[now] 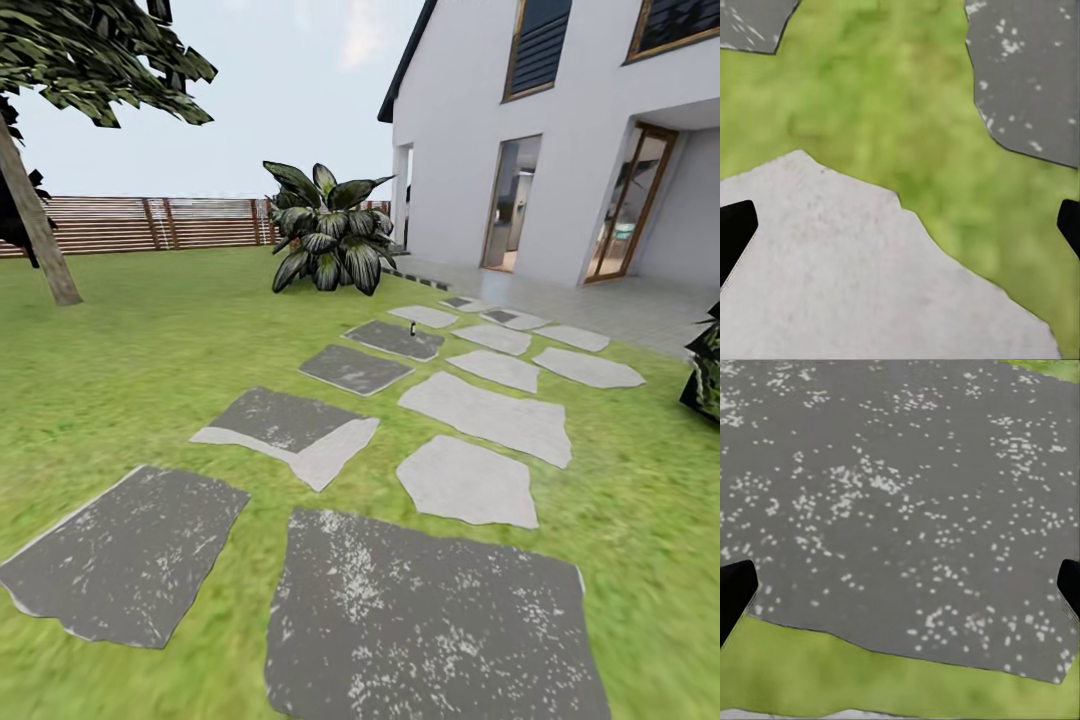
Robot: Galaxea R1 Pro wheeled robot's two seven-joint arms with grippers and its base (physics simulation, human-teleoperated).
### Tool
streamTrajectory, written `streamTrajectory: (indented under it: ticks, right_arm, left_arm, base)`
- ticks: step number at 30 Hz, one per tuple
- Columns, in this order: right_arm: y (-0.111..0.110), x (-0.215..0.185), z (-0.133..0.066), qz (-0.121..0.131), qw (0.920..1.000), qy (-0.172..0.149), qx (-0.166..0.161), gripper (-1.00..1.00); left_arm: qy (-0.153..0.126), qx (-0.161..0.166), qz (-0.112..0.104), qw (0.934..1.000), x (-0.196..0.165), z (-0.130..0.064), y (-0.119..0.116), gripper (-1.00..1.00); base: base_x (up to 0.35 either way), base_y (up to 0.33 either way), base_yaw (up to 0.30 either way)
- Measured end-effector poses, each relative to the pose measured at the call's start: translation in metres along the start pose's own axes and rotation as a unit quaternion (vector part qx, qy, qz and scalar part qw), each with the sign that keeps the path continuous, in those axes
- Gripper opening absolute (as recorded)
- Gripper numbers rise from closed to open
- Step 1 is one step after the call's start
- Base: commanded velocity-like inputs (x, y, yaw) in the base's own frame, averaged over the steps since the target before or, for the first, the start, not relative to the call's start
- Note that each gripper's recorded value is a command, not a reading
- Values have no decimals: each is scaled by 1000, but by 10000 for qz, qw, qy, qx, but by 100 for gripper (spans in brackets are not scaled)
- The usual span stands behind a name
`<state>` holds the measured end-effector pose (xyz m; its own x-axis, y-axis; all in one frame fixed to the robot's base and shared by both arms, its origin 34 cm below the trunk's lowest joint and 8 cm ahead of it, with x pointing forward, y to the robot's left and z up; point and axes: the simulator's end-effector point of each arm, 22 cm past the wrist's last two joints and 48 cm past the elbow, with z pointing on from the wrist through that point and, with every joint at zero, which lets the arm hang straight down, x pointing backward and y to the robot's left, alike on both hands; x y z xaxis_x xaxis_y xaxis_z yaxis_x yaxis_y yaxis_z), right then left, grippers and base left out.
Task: In the garden, pick up the pesticide atomizer on the floor and spray pesticide onto both trees until each tree trunk is fully covered.
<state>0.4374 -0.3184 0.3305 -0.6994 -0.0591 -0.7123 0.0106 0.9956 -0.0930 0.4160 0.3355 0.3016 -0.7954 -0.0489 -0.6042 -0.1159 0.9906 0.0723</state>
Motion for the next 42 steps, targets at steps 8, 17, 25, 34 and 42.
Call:
streamTrajectory:
  ticks: [8, 17, 25, 34, 42]
  right_arm:
    - [0, 0, 0, 0, 10000, 0, 0, 100]
    - [0, 0, 0, 0, 10000, 0, 1, 100]
    - [0, 0, 0, 1, 10000, 0, 2, 100]
    - [0, 0, 0, 3, 10000, 0, 4, 100]
    - [0, 0, 0, -6, 10000, -6, -4, 100]
  left_arm:
    - [0, 1, 1, 10000, 0, 0, 0, 100]
    - [0, 1, 1, 10000, 0, 0, 0, 100]
    - [7, 0, 0, 10000, 1, 0, 0, 100]
    - [8, -2, -1, 10000, 1, 0, 0, 100]
    - [1, -3, -3, 10000, 0, 0, 0, 100]
  base:
    - [338, 0, 0]
    - [338, 0, -171]
    - [338, 0, -196]
    - [338, 0, -8]
    - [338, 0, 0]
